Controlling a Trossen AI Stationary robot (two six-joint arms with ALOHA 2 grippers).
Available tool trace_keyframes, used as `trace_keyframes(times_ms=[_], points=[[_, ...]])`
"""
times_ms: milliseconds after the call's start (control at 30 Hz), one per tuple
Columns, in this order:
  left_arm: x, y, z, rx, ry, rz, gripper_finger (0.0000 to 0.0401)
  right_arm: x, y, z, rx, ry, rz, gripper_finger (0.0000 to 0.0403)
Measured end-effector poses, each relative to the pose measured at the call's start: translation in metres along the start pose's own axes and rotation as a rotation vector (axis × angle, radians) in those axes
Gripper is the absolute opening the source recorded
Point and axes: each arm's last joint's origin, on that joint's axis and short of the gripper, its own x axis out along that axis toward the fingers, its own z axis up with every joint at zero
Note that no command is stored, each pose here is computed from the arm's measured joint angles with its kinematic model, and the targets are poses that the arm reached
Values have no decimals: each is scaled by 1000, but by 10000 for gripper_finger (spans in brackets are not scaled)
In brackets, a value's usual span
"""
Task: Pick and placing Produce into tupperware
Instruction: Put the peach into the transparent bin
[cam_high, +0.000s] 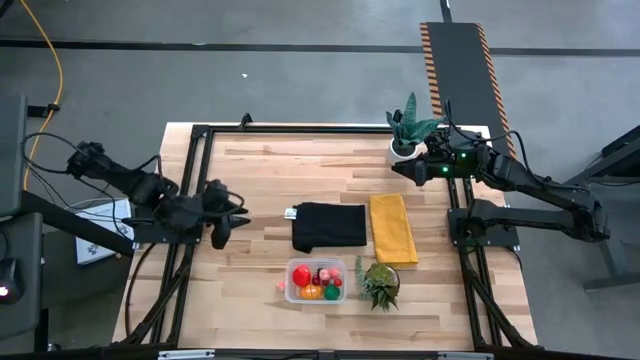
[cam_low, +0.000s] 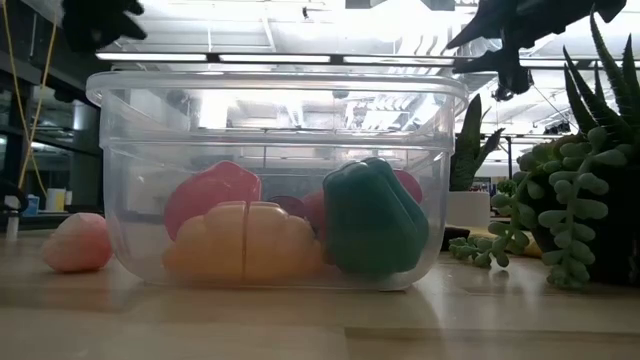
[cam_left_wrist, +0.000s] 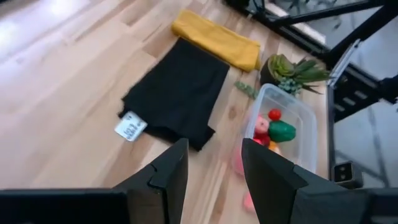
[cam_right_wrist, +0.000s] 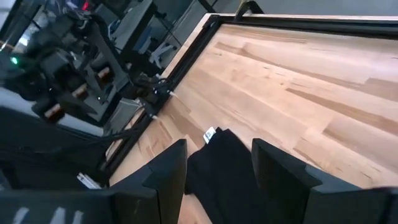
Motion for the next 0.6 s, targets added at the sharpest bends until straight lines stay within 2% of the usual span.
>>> trace_keyframes(times_ms=[233,600], points=[[4,11,-45,-72,-46,-44,138,0,-1,1,38,-36,-34,171],[4,6,-90,-136,-105,-88,138,6,-3,2,87,-36,-69,171]])
